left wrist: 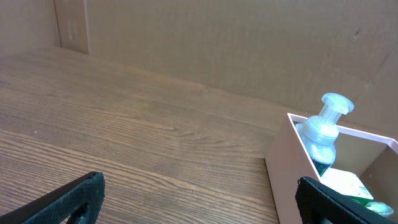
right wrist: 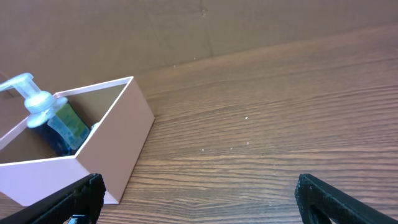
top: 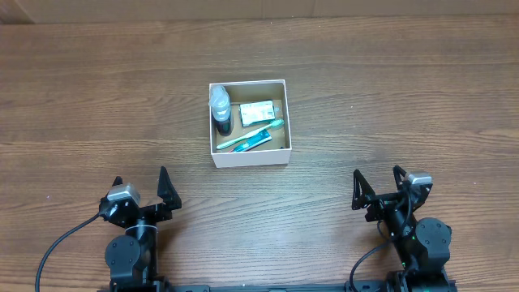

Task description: Pack container

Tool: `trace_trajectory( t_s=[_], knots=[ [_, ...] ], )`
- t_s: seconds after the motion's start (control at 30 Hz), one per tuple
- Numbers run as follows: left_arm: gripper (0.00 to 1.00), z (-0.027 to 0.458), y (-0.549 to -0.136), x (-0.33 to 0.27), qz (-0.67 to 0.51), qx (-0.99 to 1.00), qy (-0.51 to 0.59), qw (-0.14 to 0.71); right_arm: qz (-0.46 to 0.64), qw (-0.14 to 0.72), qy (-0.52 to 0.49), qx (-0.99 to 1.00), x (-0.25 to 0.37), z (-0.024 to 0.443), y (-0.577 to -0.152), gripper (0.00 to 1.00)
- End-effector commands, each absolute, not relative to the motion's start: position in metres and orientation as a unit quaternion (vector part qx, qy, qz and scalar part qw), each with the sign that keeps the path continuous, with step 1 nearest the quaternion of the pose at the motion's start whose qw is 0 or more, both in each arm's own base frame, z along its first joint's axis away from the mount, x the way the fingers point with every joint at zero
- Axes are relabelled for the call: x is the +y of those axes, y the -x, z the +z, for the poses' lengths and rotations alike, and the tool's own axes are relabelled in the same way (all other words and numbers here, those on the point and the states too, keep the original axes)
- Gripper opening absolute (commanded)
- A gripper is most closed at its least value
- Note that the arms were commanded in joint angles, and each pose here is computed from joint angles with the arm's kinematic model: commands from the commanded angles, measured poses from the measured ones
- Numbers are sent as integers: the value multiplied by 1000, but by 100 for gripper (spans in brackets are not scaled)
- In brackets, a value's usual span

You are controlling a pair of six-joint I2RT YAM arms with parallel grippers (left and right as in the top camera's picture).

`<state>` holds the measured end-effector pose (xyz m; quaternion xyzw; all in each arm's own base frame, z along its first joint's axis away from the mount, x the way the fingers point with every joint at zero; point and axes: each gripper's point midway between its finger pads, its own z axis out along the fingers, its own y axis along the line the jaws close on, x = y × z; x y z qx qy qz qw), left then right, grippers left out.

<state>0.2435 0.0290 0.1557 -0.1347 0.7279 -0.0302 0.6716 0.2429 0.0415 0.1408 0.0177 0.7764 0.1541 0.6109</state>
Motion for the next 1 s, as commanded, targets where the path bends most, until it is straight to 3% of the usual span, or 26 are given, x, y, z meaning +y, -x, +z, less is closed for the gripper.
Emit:
trace_trajectory(
  t_s=[0.0, 0.97],
  knots=[
    [100, 157, -243, 33, -27, 722, 144, 676, 136, 629, -23, 765, 34, 147, -243, 100],
    [100, 157, -243, 33, -27, 722, 144, 676, 129, 665, -27, 735, 30, 168, -240, 100]
  ],
)
